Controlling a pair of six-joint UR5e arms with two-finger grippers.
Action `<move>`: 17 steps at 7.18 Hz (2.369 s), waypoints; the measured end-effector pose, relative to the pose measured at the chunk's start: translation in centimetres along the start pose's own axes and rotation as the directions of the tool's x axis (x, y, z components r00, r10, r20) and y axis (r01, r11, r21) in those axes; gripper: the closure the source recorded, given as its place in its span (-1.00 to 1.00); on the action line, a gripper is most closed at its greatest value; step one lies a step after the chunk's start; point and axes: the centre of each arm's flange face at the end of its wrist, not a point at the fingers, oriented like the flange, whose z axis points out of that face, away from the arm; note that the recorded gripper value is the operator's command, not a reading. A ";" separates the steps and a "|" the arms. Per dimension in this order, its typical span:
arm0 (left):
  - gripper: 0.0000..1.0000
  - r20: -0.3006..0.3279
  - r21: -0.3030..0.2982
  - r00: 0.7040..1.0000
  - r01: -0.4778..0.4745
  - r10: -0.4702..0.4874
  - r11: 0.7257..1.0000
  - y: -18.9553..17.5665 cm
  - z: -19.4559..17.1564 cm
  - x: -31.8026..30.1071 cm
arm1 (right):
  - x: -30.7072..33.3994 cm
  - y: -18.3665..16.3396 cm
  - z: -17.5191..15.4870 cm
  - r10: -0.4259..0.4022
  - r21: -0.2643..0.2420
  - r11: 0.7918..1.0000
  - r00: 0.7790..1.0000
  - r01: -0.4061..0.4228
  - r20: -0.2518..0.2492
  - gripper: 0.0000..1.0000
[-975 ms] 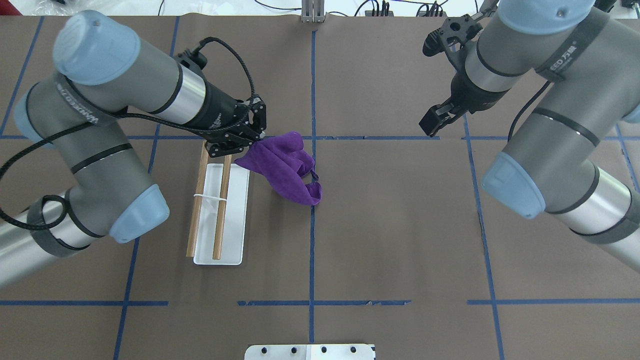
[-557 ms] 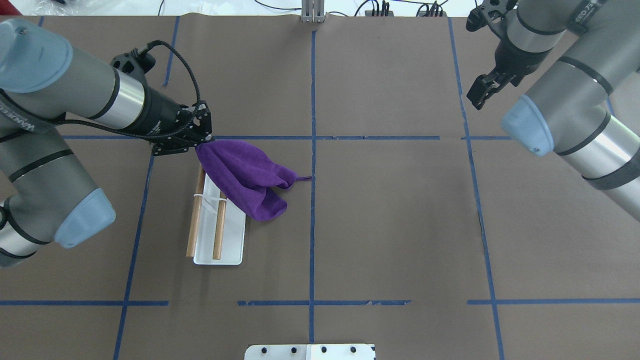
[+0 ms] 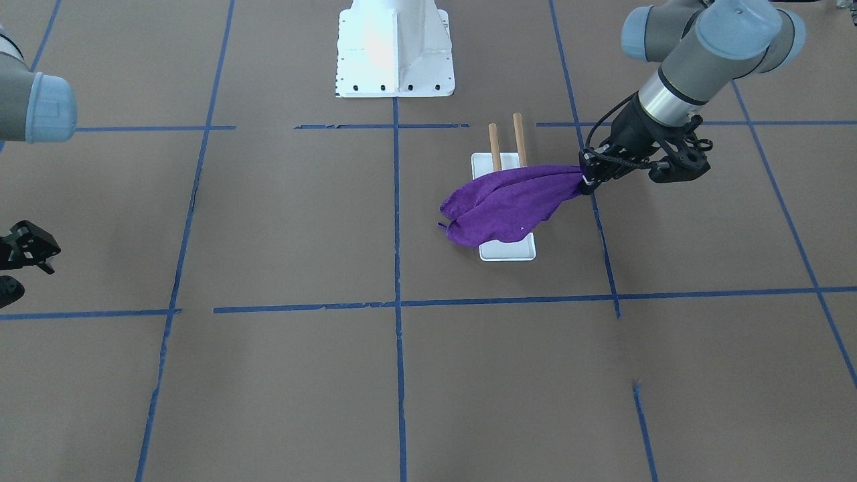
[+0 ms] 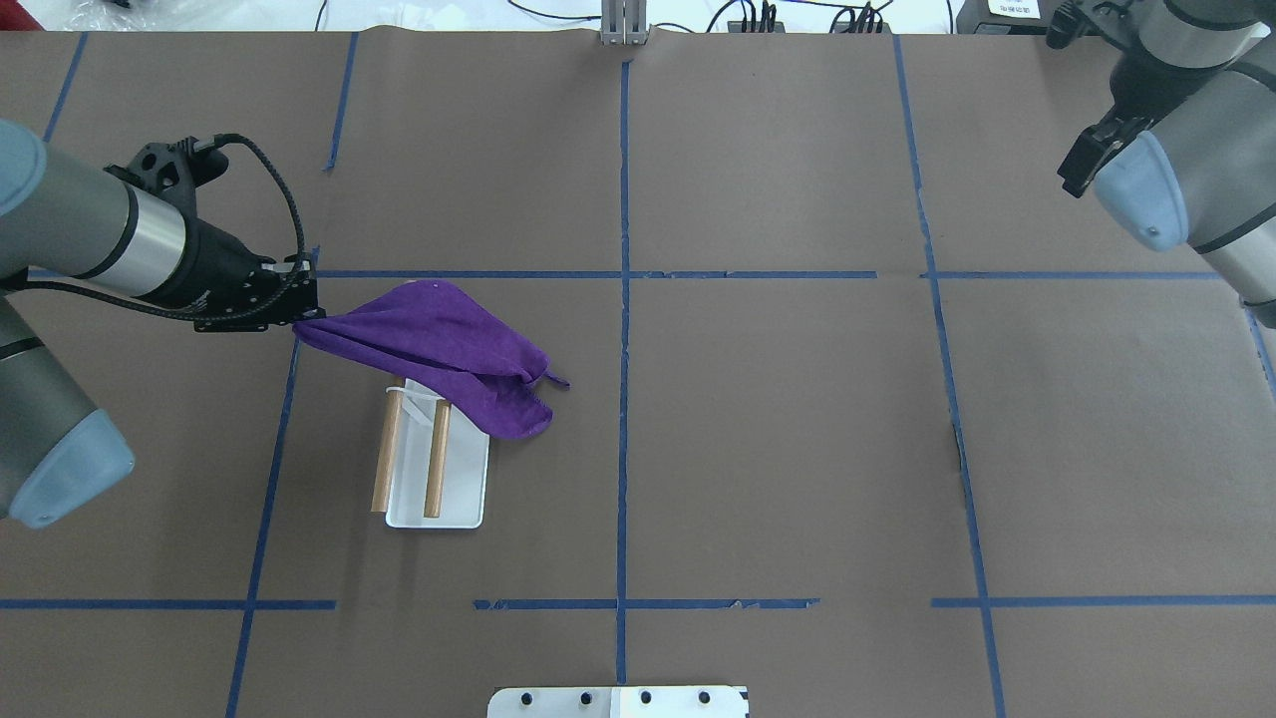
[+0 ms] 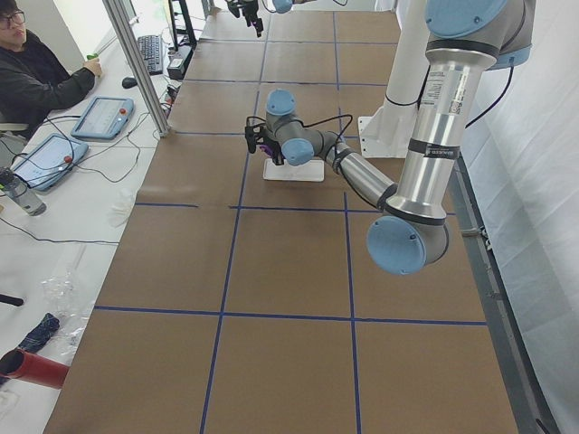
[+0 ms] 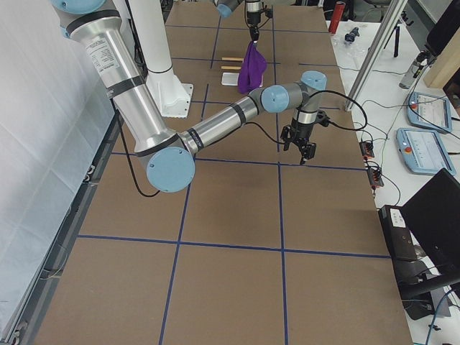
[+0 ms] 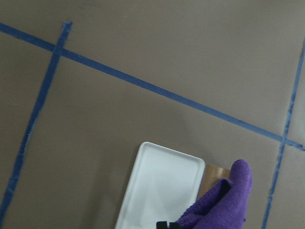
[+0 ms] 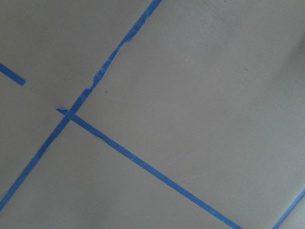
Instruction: Hang towel on rack
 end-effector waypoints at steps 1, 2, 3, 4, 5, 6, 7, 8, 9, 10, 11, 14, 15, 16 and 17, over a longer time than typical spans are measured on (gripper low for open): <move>1.00 0.019 0.000 0.999 -0.036 0.036 0.999 -0.1 0.3 -1.3 | 1.5 1.1 0.4 -0.005 -0.008 1.000 1.000 0.005 0.007 -1.00; 1.00 0.028 0.000 0.998 -0.051 0.051 0.999 -0.2 0.5 -1.8 | 2.5 2.0 0.7 -0.010 -0.014 1.000 1.000 0.010 0.012 -1.00; 0.83 0.032 -0.001 0.998 -0.057 0.057 0.998 -0.2 0.6 -2.1 | 3.3 2.7 0.9 -0.017 -0.020 1.000 1.000 0.017 0.014 -1.00; -0.98 0.035 -0.001 0.998 -0.058 0.058 0.998 -0.3 0.7 -2.2 | 4.2 3.2 1.1 -0.022 -0.025 0.999 1.000 0.023 0.015 -1.00; -1.00 0.038 -0.002 0.998 -0.057 0.057 0.998 -0.4 0.9 -2.3 | 5.1 3.9 1.4 -0.023 -0.030 0.999 1.000 0.023 0.017 -1.00; -1.00 0.042 -0.002 0.998 -0.056 0.056 0.998 -0.6 1.1 -2.5 | 6.3 5.2 1.7 -0.007 -0.035 0.999 1.000 0.008 0.025 -1.00; -1.00 0.045 0.000 0.996 -0.082 0.081 0.997 -0.8 1.0 -2.7 | 7.9 6.9 2.0 0.027 -0.037 0.999 0.999 -0.026 0.043 -1.00; -1.00 0.052 0.007 0.988 -0.145 0.144 0.989 -1.5 0.5 -3.3 | 9.7 9.0 2.1 0.069 -0.037 0.997 0.996 -0.067 0.059 -1.00; -1.00 0.069 0.017 0.975 -0.214 0.212 0.977 -2.4 -0.4 -4.9 | 11.4 11.0 2.3 0.110 -0.039 0.993 0.992 -0.108 0.066 -1.00; -1.00 0.099 0.025 0.954 -0.287 0.284 0.957 -3.6 -1.5 -7.3 | 13.1 13.5 2.7 0.158 -0.047 0.987 0.985 -0.155 0.070 -1.00; -1.00 0.146 0.024 0.919 -0.374 0.366 0.927 -5.1 -3.2 -10.3 | 14.6 16.6 3.5 0.210 -0.062 0.977 0.975 -0.206 0.076 -1.00; -1.00 0.312 -0.073 0.755 -0.586 0.576 0.807 -11.6 -11.1 -20.1 | 17.1 24.0 6.3 0.332 -0.082 0.943 0.934 -0.323 0.133 -1.00; -1.00 0.345 -0.104 0.716 -0.613 0.607 0.783 -13.3 -13.7 -24.5 | 17.5 26.0 7.1 0.357 -0.062 0.934 0.923 -0.352 0.141 -1.00; -1.00 0.369 -0.125 0.702 -0.612 0.609 0.781 -14.1 -15.9 -29.3 | 17.6 27.9 8.0 0.383 -0.031 0.923 0.913 -0.382 0.141 -1.00; -1.00 0.384 -0.136 0.712 -0.587 0.588 0.798 -13.9 -17.2 -33.4 | 17.5 29.2 8.8 0.404 0.005 0.913 0.904 -0.408 0.138 -1.00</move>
